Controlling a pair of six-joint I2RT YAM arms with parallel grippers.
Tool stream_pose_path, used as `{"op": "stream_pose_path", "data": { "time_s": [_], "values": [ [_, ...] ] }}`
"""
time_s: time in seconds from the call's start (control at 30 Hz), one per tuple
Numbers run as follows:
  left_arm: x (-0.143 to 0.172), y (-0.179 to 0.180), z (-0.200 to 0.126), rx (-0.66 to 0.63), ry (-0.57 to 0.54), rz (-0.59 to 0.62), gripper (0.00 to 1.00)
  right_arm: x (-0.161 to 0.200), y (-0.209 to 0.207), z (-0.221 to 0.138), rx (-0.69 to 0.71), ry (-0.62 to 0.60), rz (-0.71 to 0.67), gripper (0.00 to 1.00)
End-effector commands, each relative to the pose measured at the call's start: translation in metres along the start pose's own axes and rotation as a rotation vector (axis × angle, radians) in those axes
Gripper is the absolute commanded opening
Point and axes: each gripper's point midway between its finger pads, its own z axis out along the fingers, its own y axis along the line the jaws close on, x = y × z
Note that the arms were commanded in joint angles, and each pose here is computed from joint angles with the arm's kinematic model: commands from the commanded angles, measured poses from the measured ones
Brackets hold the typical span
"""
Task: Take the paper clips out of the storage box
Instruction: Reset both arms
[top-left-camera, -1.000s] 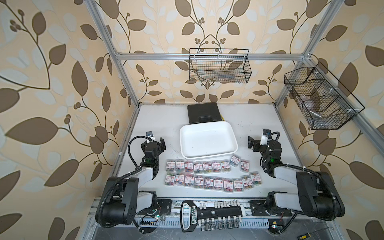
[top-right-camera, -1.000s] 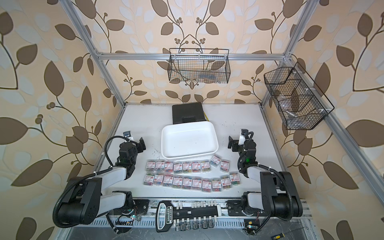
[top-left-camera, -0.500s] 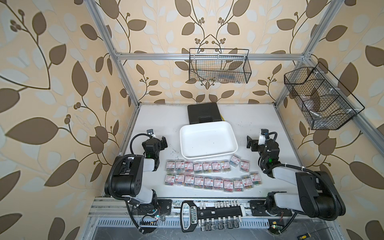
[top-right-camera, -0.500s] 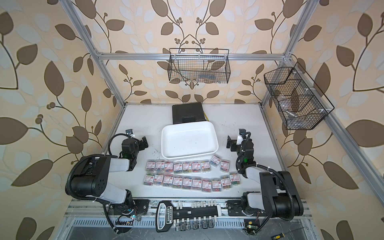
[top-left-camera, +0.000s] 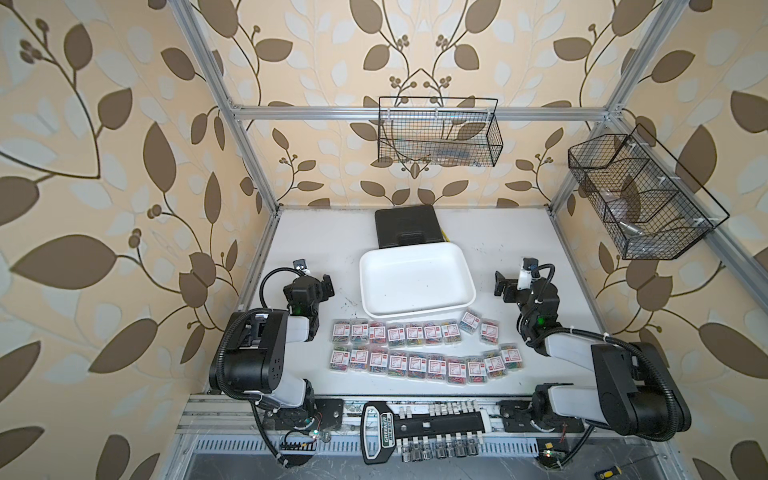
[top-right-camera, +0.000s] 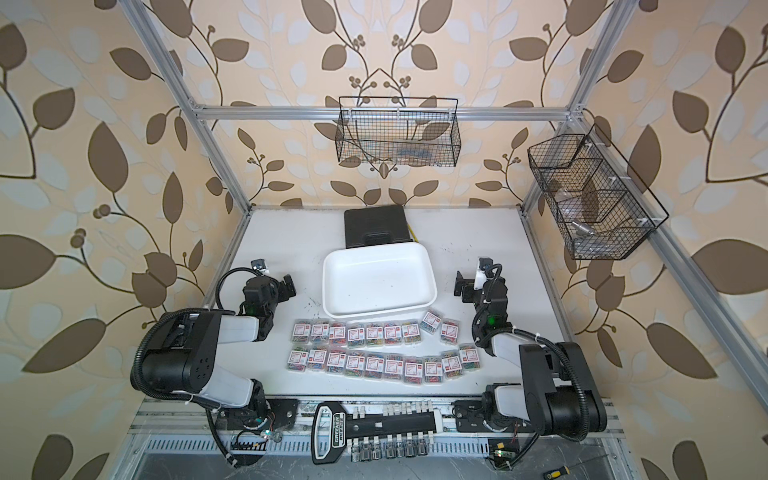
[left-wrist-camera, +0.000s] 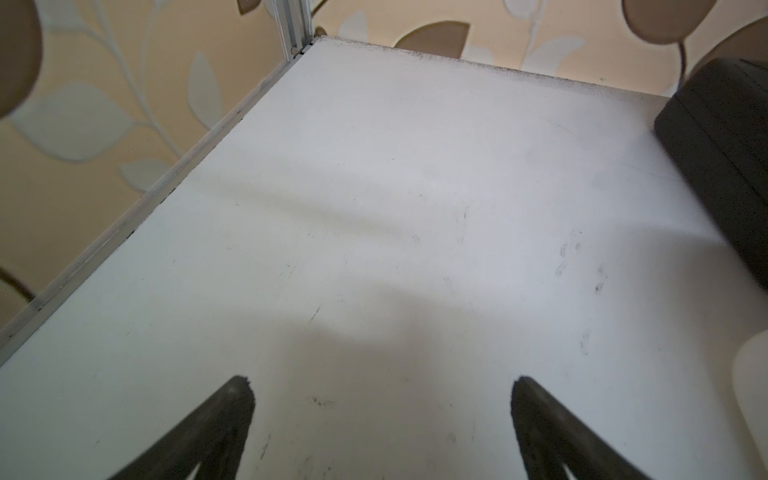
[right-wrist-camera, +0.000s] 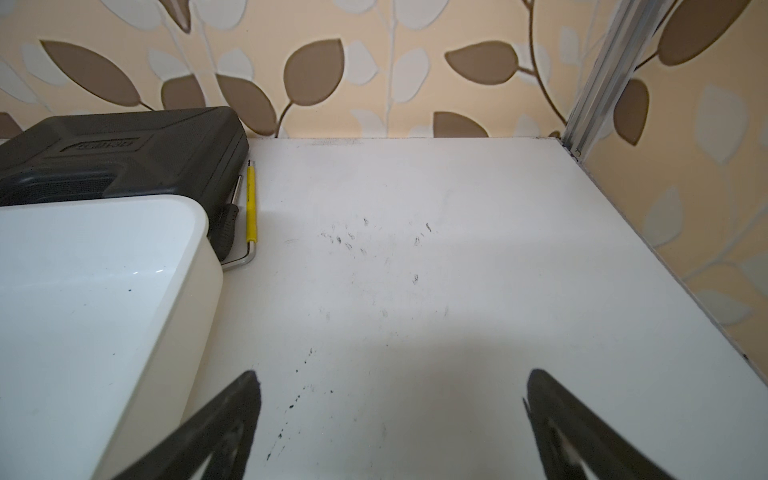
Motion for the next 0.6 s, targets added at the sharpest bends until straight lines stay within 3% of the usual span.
{"op": "stream_pose_path", "data": {
  "time_s": [0.0,0.43,0.57],
  "values": [
    [-0.013,-0.002,0.001,0.005,-0.028,-0.004,0.99,-0.003,-0.002,-0.002,0.011,-0.02,-0.022,1.0],
    [-0.013,-0.002,0.001,0.006,-0.03,-0.006,0.99,-0.003,-0.002,-0.002,0.011,-0.019,-0.02,1.0],
    [-0.013,-0.002,0.0,0.007,-0.033,-0.007,0.99,0.001,0.002,-0.022,-0.025,-0.096,-0.027,1.0]
  ]
}}
